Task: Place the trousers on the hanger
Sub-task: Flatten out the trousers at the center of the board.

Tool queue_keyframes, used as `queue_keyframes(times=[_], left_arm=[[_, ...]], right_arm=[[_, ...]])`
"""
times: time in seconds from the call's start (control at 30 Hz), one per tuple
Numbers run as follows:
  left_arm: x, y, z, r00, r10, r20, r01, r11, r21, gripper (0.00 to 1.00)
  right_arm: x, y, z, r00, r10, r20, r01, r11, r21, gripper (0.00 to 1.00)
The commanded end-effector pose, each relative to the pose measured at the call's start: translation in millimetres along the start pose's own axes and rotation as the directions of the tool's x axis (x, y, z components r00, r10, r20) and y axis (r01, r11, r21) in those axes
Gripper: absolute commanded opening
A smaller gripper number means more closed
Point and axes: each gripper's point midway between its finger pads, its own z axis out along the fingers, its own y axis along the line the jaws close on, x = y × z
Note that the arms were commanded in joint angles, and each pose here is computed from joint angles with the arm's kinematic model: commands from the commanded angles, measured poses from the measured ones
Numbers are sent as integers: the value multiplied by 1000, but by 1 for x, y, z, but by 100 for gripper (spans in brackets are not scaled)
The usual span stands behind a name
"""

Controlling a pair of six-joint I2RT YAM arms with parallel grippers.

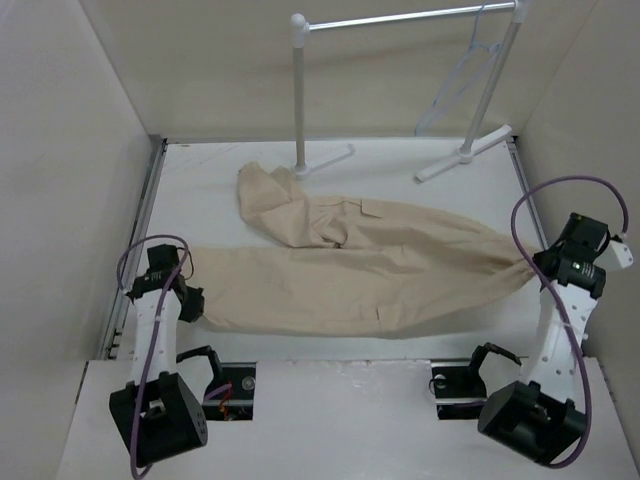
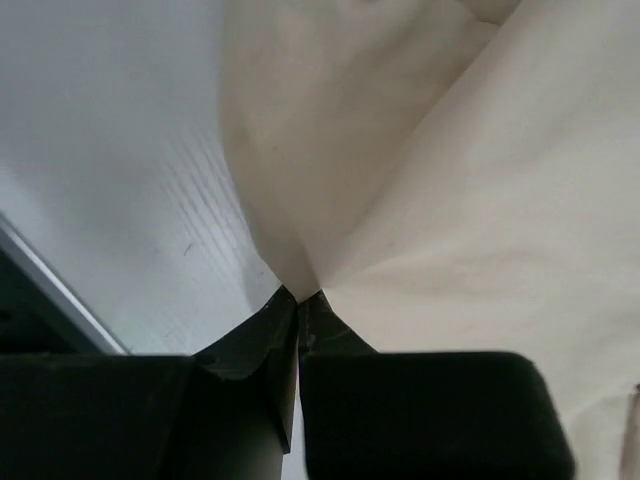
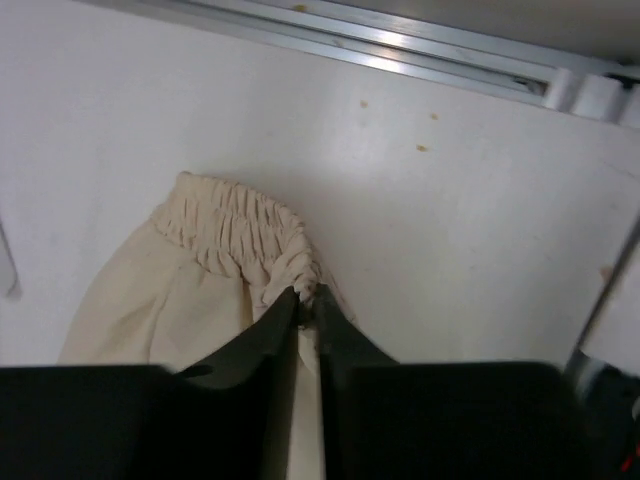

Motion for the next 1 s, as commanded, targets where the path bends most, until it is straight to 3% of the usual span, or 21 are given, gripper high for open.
queue_keyframes(times=[0.0,0.07,0.13,0.2,0.27,0.33,0.37,0.43,0.5,0.53,0.57,0.67,0.77,0.97], left_arm=[[-23,-3,-39,998,3,57,-1,999,-39,1],[-38,-12,-65,986,97,132,-93,995,-34,8],[-46,-18,-87,968,165,191,-167,986,-7,26],[-51,-17,-107,945,223,241,-231,973,7,38],[-59,-21,-123,922,234,308,-258,965,39,51],[-62,-27,-135,909,229,348,-273,959,82,54],[-61,-34,-136,906,225,359,-283,952,115,54],[-41,-54,-128,917,236,322,-313,925,214,51],[-8,-79,-115,933,275,233,-340,886,315,47],[12,-92,-106,935,307,177,-352,868,352,46],[28,-103,-99,929,343,142,-371,852,369,42],[38,-148,-94,916,364,170,-401,817,413,36],[23,-202,-100,922,314,228,-386,800,459,39],[-5,-304,-53,907,354,230,-420,814,402,46]], right_arm=[[-1,-33,-5,997,44,60,-51,992,115,24],[-4,-38,-9,997,-10,79,-2,990,143,52],[-17,-32,-23,990,-53,130,35,990,138,70],[-32,-12,-43,979,-86,187,72,994,81,80],[-51,5,-67,962,-96,254,93,995,21,82],[-54,30,-83,956,-113,272,138,988,-75,82],[-43,52,-89,956,-156,248,199,967,-160,80],[12,97,-101,949,-280,144,314,875,-369,64],[89,124,-116,897,-440,35,387,745,-544,30],[129,130,-125,854,-520,-15,403,680,-613,17],[165,133,-134,803,-594,-46,416,615,-670,11],[244,125,-154,656,-751,-69,454,466,-759,3],[292,109,-180,571,-818,-67,437,371,-819,3],[339,77,-192,483,-868,-113,402,335,-852,11]])
